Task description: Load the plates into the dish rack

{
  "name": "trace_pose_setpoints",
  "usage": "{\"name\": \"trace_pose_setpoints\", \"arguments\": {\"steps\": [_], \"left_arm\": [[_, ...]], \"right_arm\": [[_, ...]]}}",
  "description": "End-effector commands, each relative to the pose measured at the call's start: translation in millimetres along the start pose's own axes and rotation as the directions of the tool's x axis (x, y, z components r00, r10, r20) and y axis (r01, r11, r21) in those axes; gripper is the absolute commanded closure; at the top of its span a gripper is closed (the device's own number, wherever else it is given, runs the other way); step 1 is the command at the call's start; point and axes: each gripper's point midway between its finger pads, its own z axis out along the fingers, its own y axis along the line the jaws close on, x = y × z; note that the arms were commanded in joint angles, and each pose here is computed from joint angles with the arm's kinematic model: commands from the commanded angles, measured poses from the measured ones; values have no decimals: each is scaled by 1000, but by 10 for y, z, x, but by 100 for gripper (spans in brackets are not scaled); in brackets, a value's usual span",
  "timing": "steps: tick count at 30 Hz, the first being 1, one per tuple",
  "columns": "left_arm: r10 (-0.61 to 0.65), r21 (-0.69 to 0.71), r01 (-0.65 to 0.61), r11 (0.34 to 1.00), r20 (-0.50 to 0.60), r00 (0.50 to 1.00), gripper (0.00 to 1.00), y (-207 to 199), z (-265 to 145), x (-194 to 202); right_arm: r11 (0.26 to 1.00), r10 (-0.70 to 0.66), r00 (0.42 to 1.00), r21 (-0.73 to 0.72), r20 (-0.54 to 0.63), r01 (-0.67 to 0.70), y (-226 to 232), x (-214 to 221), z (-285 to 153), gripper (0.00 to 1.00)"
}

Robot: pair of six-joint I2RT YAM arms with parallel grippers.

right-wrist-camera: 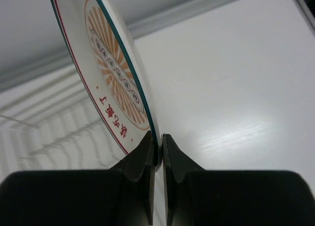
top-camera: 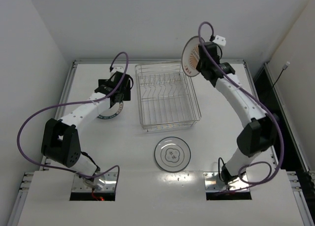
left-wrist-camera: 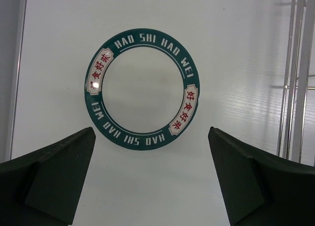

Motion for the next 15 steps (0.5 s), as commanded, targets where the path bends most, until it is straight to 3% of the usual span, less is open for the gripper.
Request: {"name": "trace_pose_setpoints", "arguments": {"steps": [1, 7, 15], "left_arm": [[-34, 3, 34, 999, 47, 998, 1, -4, -71, -188], [-29, 1, 29, 1000, 39, 999, 1, -14, -47, -166], [-29, 1, 29, 1000, 39, 999, 1, -14, -47, -166]], "right_arm": [[968, -129, 991, 220, 30, 119, -299, -35, 70, 100], [954, -190, 981, 244, 43, 174, -205, 35, 155, 100], [934, -261, 965, 247, -25, 259, -132, 435, 274, 100]]}}
